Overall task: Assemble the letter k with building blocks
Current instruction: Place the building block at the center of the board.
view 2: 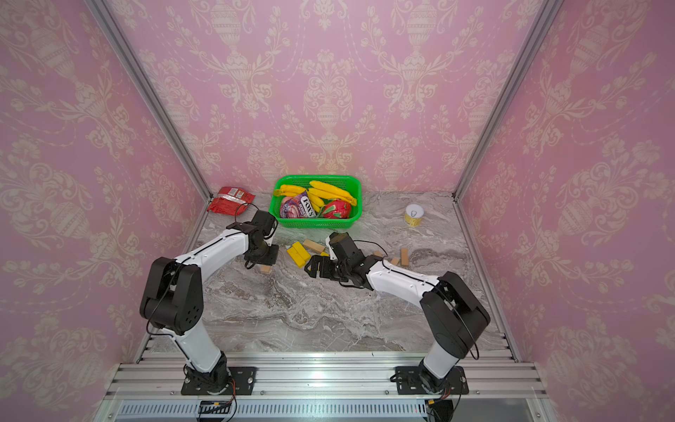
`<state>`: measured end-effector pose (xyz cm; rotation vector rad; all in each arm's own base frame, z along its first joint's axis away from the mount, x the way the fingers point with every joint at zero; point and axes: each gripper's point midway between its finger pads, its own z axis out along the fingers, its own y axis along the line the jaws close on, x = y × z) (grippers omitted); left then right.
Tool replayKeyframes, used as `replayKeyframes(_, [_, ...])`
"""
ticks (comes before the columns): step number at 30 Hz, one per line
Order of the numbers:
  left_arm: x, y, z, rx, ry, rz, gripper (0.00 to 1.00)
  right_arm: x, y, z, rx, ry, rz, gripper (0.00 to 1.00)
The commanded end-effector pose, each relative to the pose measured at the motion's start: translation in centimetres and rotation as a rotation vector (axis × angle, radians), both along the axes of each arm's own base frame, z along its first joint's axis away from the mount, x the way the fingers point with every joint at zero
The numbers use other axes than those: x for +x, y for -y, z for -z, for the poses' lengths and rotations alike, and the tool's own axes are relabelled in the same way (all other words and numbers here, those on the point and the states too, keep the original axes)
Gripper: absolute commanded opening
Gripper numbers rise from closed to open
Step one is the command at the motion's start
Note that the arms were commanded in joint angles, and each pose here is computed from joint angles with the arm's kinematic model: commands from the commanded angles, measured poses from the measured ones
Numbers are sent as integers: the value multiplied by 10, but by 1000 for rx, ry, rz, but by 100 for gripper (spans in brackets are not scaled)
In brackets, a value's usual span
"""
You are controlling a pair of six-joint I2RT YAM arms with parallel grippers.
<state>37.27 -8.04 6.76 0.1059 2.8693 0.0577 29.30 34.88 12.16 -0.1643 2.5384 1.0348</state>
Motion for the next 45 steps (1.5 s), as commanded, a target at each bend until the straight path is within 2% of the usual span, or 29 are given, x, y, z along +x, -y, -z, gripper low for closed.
replayKeyframes(1, [9, 8, 2, -56, -11, -32, 1, 3, -14, -10, 21, 31, -37, 100])
replayKeyframes(14, [33, 3, 16, -45, -11, -119, 0, 6, -24, -14, 48, 40, -43, 100])
replayKeyframes(24, [35, 0, 26, -71, -29, -154, 0, 11, -32, -10, 76, 41, -35, 100])
replayKeyframes(32, [37, -4, 29, -83, -39, -154, 0, 17, -36, -8, 71, 45, -33, 100])
replayKeyframes(33, [37, -4, 30, -84, -42, -154, 0, 23, -42, -22, 96, 69, -32, 100])
replayKeyframes(45, [49, -2, 35, -89, -51, -121, 0, 30, -45, -20, 108, 65, -31, 100])
